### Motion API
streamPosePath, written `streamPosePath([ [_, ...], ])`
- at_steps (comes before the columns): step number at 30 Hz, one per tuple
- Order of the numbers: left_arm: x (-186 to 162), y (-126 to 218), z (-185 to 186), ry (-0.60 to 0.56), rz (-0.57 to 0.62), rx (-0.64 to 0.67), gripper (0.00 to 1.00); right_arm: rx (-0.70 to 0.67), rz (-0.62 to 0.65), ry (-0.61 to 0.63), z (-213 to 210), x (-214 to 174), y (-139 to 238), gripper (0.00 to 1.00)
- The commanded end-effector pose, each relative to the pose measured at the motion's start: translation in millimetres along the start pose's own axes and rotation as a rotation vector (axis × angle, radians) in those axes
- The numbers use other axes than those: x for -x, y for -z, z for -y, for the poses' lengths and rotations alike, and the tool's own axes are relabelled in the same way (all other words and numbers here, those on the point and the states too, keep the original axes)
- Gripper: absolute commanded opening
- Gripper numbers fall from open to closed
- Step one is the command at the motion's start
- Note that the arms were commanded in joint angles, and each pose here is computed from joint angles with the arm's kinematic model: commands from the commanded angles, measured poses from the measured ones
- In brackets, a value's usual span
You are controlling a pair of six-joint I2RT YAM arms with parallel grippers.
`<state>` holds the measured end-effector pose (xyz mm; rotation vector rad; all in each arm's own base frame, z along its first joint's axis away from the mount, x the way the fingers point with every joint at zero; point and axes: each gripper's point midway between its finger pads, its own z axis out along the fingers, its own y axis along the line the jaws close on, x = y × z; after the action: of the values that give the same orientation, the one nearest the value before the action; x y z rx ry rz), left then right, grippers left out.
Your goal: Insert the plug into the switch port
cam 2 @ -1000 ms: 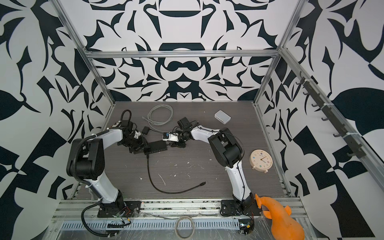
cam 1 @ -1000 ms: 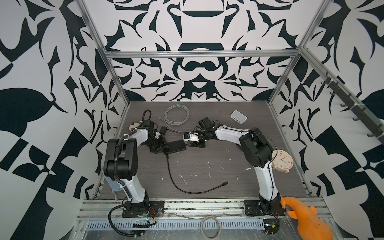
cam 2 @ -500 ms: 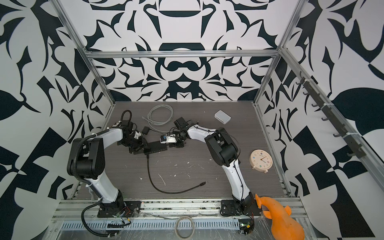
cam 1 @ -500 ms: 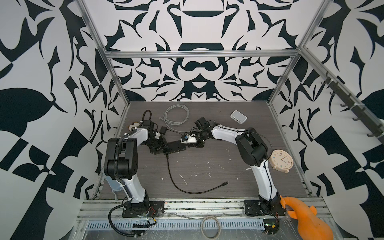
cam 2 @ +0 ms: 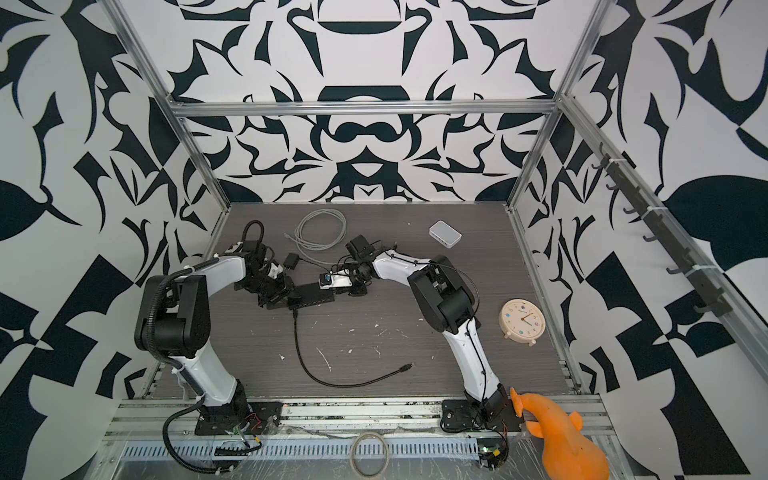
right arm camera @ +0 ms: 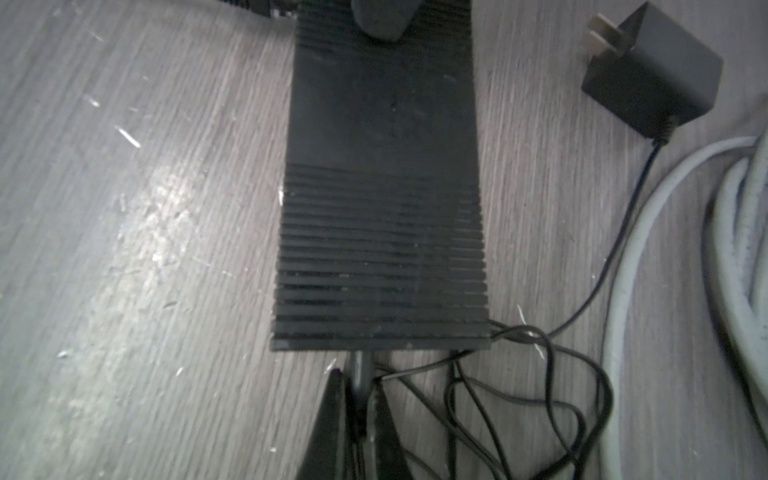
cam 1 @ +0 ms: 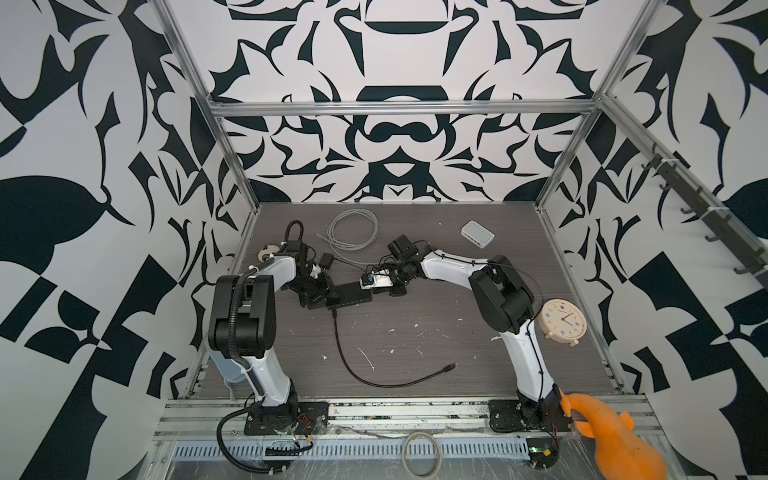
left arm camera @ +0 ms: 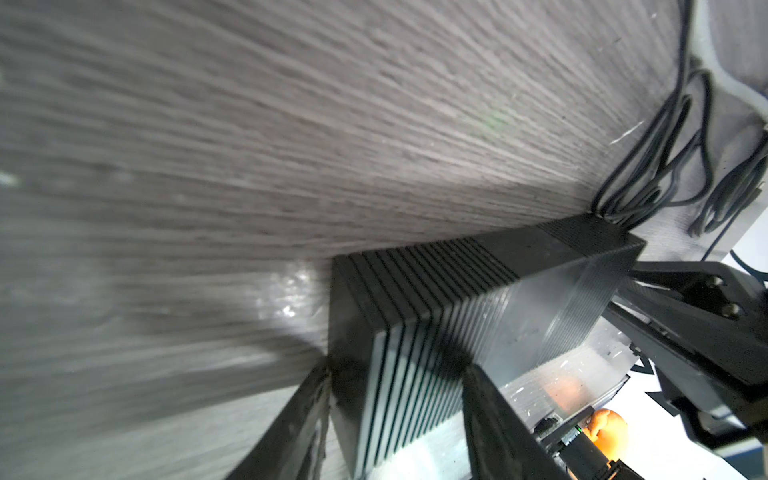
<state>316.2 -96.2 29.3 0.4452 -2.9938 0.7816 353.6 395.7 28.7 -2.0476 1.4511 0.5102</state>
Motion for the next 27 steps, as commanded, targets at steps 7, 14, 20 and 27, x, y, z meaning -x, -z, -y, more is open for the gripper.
streamPosePath([
  [7,-39.0,-31.9,-19.2,0.002,-0.199,0.073,0.50,0.018,0.138,0.089,-17.2,62.8,0.5,0.00],
  [14,-48.8,-42.0,-7.4,-0.032,-0.243,0.038,0.49,0.037,0.224,0.107,-23.5,97.5,-5.4,0.00],
  [20,-43.4,-38.8,3.7,-0.056,-0.223,0.006,0.49,0.075,0.295,0.107,-35.2,121.4,-3.6,0.00],
  [27,-18.5,-14.1,-10.0,-0.009,-0.118,0.075,0.52,-0.040,0.293,-0.065,-7.8,97.3,7.2,0.00],
])
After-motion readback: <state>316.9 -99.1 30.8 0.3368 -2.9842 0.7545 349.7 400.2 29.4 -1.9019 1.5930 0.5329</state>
